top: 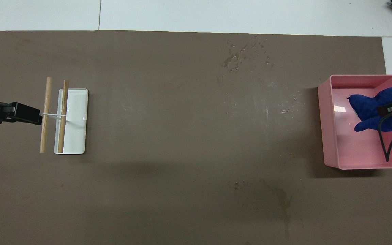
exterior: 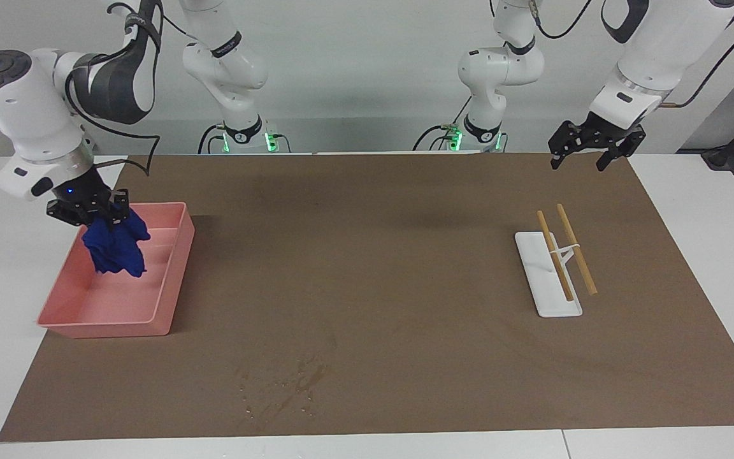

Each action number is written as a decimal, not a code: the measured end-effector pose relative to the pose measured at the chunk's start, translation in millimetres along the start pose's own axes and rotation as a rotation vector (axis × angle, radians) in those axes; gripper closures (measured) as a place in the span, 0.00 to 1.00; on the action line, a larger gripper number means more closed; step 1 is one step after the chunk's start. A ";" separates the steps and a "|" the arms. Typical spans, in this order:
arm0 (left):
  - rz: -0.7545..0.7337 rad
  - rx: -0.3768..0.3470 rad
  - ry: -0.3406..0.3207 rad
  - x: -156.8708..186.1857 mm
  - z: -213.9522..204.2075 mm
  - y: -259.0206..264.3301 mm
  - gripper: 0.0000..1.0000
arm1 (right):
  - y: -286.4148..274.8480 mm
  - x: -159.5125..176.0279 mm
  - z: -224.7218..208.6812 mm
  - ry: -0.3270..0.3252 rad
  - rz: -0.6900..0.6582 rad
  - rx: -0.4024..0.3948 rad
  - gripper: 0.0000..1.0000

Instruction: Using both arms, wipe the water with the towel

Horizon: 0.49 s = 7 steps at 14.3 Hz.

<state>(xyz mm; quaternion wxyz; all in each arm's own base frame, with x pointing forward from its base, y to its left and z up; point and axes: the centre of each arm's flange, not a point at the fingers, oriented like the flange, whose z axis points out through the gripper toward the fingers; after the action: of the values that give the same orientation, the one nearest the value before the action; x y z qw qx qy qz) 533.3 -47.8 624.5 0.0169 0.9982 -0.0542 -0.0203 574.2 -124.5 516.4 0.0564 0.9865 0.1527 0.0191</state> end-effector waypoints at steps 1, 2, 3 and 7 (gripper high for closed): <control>0.000 0.000 0.000 0.0 0.0 0.0 0.00 | 2.3 -1.7 -0.9 0.001 -0.005 -0.002 0.67; 0.000 0.000 0.000 0.0 0.0 0.0 0.00 | 4.8 -3.7 -2.4 0.003 -0.017 -0.004 0.55; 0.000 0.000 0.000 0.0 0.0 0.0 0.00 | 7.2 -5.5 -3.9 0.005 -0.033 -0.006 0.45; 0.000 0.000 0.000 0.0 0.0 0.0 0.00 | 6.4 -6.1 -26.6 0.017 -0.058 -0.017 0.01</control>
<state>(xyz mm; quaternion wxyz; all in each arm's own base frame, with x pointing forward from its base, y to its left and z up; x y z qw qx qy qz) 533.3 -47.8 624.5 0.0169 0.9982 -0.0542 -0.0203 568.8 -129.6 543.4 0.0639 0.9810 0.1814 0.0270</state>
